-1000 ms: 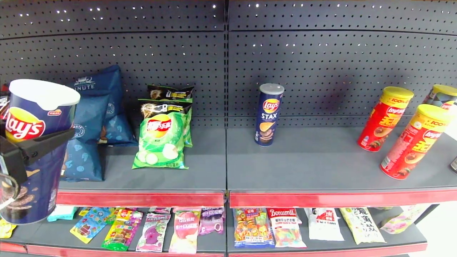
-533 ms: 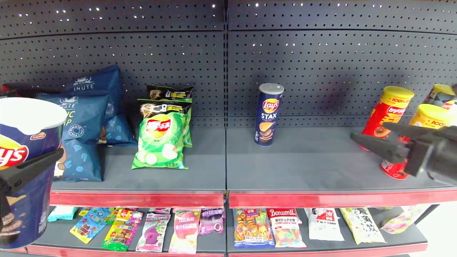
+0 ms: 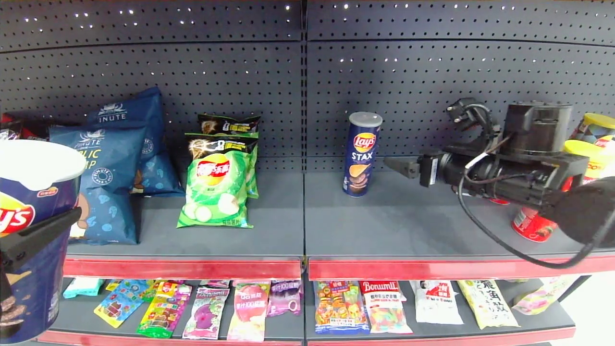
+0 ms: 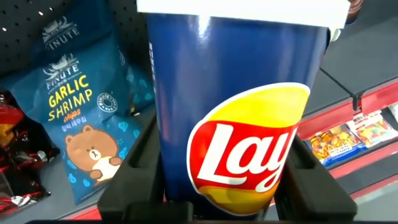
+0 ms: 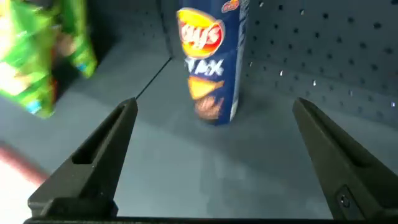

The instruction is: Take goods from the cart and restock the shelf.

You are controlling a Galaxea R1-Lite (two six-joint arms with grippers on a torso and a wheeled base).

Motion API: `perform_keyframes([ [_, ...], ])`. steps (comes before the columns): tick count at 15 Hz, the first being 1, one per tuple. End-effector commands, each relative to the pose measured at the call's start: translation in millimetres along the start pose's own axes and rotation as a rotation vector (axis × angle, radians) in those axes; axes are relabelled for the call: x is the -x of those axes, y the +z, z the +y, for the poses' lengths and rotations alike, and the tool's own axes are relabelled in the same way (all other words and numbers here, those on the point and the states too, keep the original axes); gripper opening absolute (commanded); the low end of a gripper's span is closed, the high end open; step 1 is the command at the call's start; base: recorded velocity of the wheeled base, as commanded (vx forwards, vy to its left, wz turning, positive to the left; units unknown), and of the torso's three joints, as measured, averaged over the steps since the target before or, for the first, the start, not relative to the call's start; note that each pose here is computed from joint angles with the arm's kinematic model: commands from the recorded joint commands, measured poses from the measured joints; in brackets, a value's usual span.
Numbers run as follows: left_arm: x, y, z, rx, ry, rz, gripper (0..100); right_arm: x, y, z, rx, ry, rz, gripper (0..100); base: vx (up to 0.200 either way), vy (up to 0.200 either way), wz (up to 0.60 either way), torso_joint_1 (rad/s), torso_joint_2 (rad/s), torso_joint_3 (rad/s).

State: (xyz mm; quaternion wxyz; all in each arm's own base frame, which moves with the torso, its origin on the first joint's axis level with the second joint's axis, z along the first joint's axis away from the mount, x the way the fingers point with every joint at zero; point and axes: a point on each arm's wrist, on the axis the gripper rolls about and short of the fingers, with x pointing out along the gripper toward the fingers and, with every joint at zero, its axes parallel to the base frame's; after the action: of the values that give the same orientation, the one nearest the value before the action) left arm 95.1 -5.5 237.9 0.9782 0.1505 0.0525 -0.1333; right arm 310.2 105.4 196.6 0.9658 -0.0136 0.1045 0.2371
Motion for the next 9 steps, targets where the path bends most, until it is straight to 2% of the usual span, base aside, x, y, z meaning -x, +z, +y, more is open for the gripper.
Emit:
perform_keyframes([
  [1, -0.9, -0.5, 0.2, 0.001, -0.002, 0.003, 0, -38.7, -25.4, -3.8, -0.011, -0.007, 0.057, 100, 0.0, 0.0, 0.0, 0.0, 0.0, 0.0],
  [9, -1.8, -5.8, -1.4, 0.007, -0.009, 0.023, 0, -80.6, -23.9, -15.8, -0.013, -0.038, 0.016, 100, 0.0, 0.0, 0.0, 0.0, 0.0, 0.0],
])
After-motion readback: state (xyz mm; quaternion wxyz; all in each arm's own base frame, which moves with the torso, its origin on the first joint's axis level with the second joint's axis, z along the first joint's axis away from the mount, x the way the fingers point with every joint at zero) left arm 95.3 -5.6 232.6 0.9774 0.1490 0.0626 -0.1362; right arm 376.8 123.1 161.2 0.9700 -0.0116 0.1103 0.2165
